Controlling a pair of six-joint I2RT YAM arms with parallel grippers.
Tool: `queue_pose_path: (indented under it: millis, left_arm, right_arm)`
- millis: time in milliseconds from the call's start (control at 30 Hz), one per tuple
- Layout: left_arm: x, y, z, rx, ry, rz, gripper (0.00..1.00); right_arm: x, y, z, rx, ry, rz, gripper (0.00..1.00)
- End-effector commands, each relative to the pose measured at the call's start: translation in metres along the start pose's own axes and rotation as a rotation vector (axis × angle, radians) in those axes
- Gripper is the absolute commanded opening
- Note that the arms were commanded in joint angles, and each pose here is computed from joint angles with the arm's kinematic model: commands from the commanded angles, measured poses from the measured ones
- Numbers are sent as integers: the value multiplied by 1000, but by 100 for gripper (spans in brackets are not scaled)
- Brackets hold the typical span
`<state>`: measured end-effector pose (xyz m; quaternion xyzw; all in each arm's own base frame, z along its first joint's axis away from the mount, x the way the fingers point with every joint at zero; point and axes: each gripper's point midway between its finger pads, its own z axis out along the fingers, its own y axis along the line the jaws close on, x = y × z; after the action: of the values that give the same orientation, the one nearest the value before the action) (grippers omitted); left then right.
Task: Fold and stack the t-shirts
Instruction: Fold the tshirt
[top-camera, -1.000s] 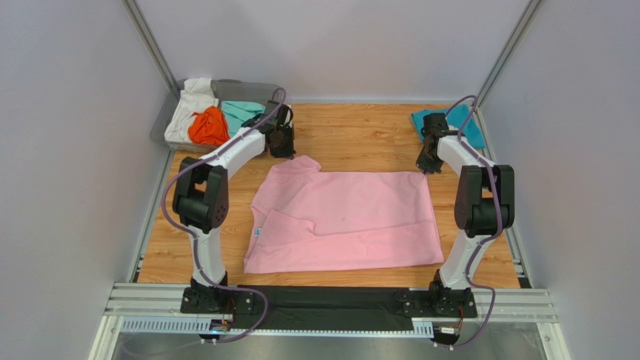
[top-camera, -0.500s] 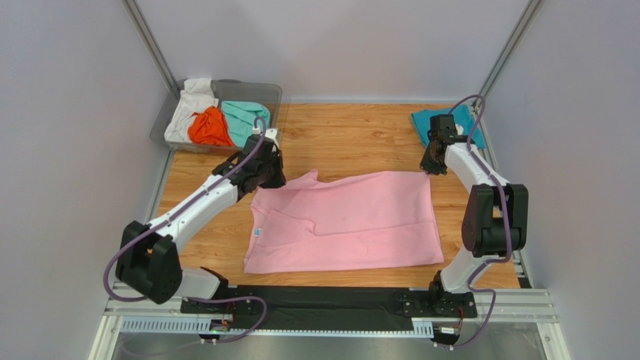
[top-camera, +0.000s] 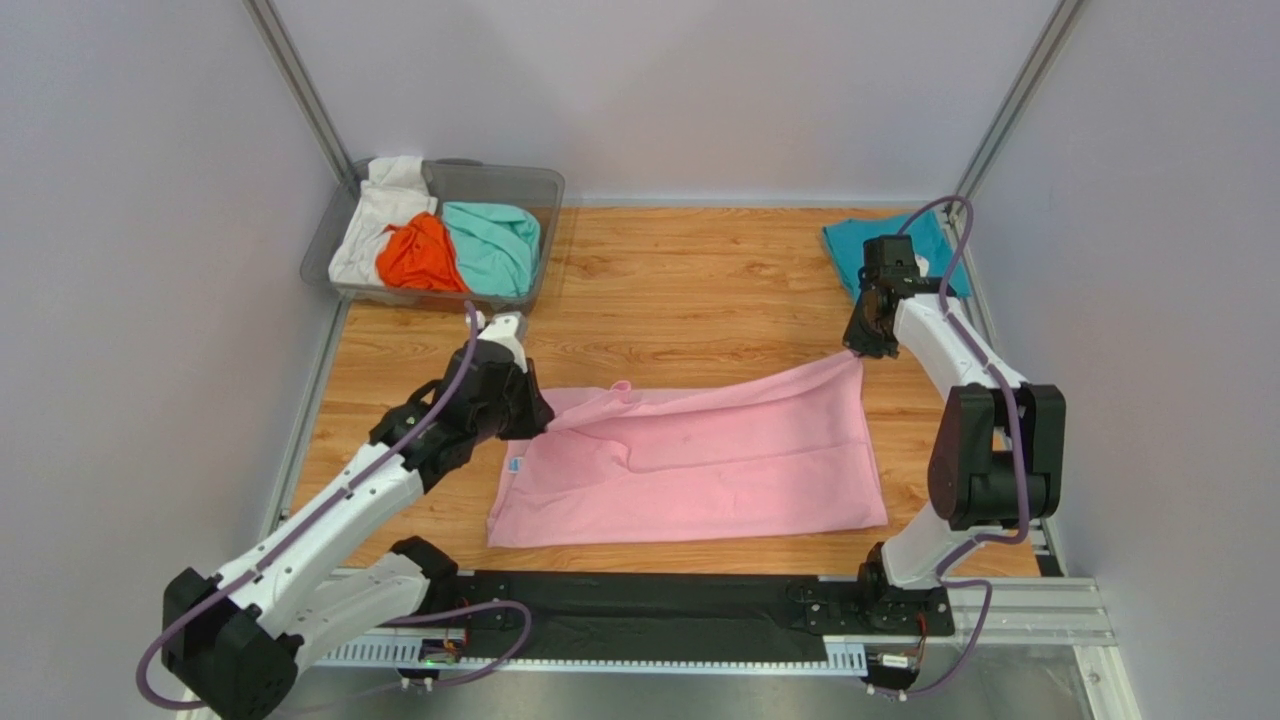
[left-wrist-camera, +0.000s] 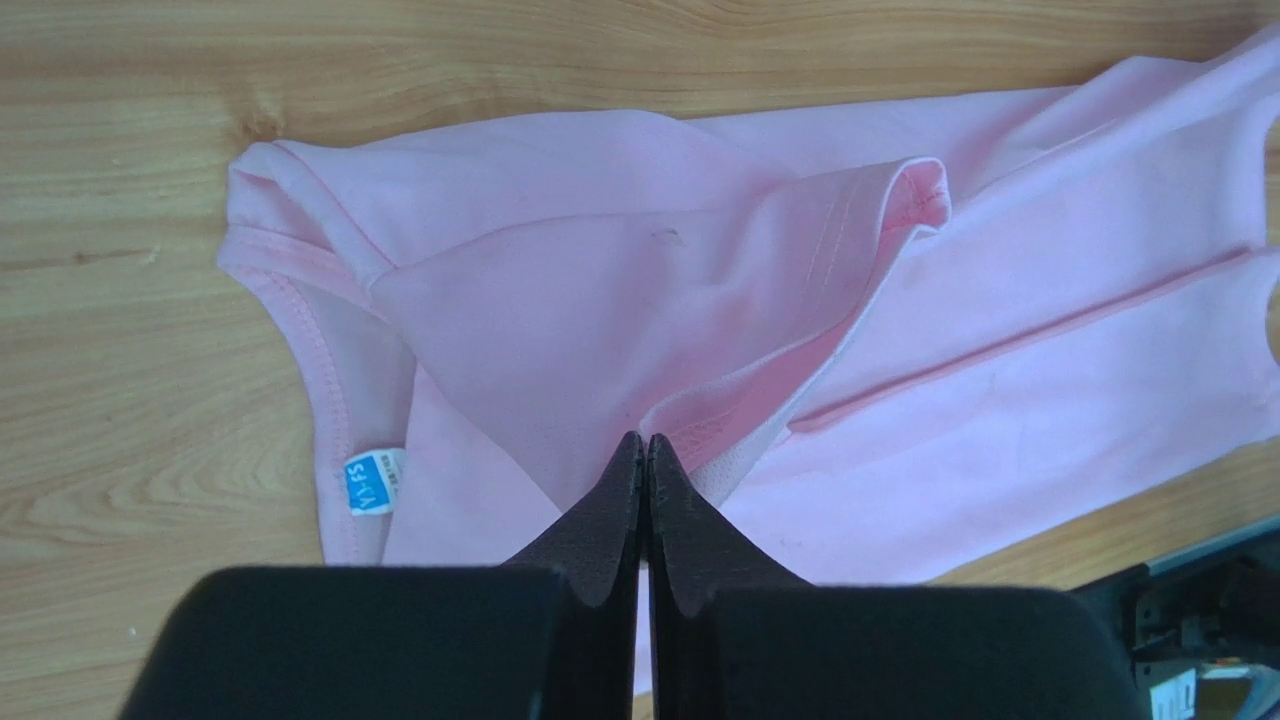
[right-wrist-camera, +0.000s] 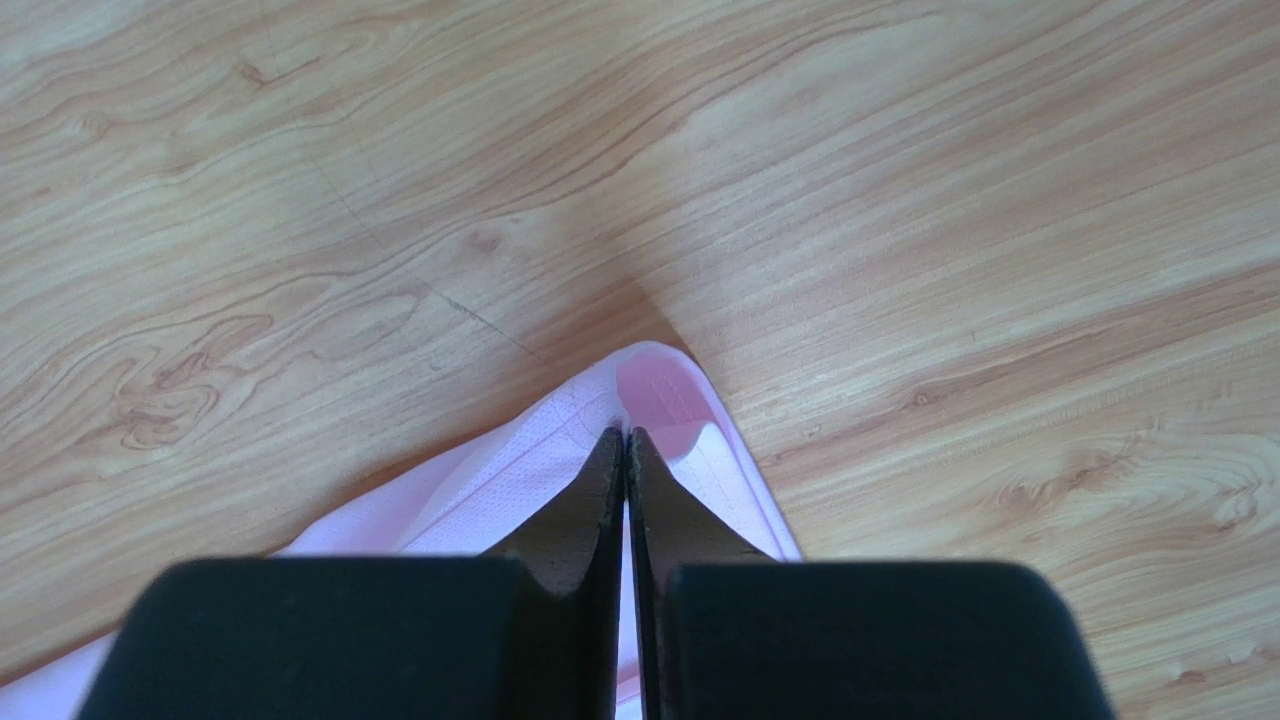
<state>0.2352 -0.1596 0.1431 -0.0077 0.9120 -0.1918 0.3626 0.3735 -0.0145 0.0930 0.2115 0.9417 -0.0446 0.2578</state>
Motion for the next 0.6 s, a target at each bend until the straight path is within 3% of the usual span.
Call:
queue_pose_path:
  millis: [0, 567]
  left_arm:
    - [10, -4, -9, 32, 6, -40, 0]
    - [91, 6, -21, 59, 200, -56, 0]
  right_arm:
    - [-1, -1, -17, -31, -28, -6, 0]
    - [22, -17, -20, 5, -9, -12, 1]
